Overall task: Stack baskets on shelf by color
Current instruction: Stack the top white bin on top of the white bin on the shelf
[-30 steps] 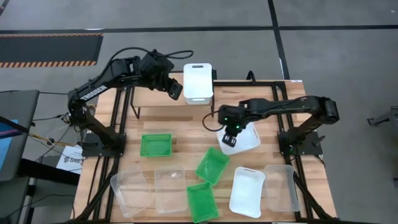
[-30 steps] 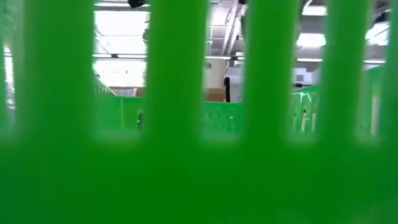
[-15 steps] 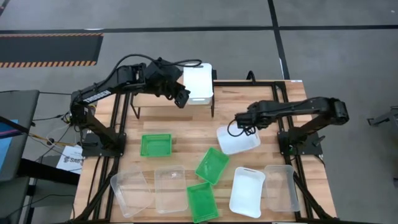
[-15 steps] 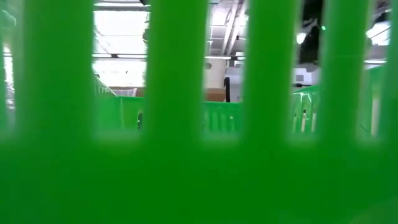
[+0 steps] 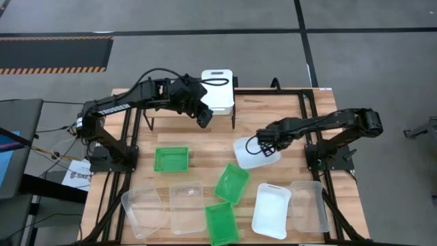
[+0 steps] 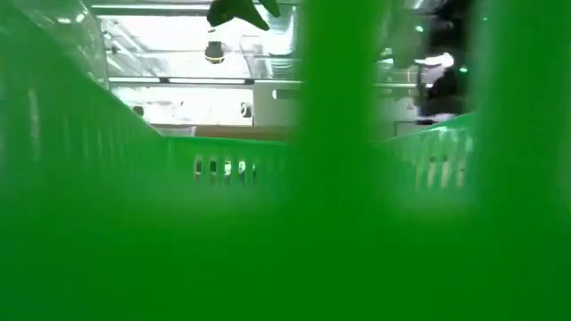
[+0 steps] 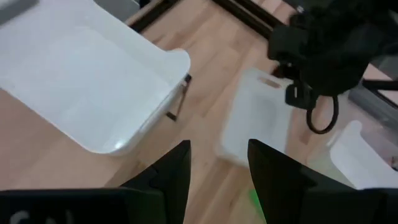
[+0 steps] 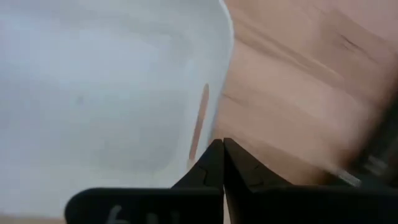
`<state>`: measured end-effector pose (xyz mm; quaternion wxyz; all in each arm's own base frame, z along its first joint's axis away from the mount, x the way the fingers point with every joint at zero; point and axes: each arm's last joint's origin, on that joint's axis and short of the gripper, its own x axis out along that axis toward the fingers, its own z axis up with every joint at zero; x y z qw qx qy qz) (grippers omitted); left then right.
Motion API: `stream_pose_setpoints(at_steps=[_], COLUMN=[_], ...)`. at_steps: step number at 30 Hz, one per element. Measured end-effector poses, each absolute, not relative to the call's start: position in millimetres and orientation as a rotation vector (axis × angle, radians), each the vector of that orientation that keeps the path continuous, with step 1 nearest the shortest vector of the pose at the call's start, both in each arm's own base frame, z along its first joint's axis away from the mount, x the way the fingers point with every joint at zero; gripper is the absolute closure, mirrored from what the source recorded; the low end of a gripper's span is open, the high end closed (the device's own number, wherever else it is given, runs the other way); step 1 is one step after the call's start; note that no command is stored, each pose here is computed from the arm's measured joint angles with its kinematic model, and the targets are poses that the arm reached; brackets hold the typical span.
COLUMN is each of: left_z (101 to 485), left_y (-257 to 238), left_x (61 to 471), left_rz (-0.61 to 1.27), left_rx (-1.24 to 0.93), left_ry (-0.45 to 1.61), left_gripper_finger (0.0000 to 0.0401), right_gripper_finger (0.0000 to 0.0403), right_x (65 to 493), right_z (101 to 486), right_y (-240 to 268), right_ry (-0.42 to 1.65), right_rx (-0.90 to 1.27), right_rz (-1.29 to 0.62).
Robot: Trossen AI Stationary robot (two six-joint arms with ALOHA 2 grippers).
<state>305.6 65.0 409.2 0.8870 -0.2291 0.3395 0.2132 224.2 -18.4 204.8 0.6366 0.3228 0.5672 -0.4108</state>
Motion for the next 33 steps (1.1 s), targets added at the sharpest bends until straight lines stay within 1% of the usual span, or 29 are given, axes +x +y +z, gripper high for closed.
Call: stream_pose_setpoints(at_steps=[6,10,13,23,26,30,33], left_z=[385.8,366.7,351.7,304.6,293.2,290.4,287.6], left_y=[65.7,66.1,66.5,58.3,48.8,37.2,31.3], left_x=[310.2,311.3,313.5,314.3,315.9,316.8,321.0], left_rz=[0.446,0.458,0.463,0.492,0.485,0.591,0.634], left_rx=[-0.478,-0.481,-0.483,-0.497,-0.477,-0.439,-0.422], left_ry=[0.763,0.816,0.835,0.925,0.933,0.901,0.877], left_gripper_finger=[0.0255,0.0255,0.0255,0.0255,0.0255,0.0255,0.0255], right_gripper_finger=[0.0385,0.0389,0.0388,0.0389,0.0389,0.0386,0.0387], right_x=[249.8,260.6,264.1,261.7,258.2,251.7,247.7], right_z=[209.0,213.1,214.6,213.3,211.8,209.6,208.5], right_y=[-19.9,-20.5,-17.8,-7.5,-8.6,-14.4,-19.4], right_ry=[1.097,1.003,0.979,1.017,1.035,1.065,1.089], right_rx=[0.700,0.671,0.643,0.628,0.677,0.720,0.732], right_rz=[-0.734,-0.651,-0.609,-0.594,-0.652,-0.750,-0.794])
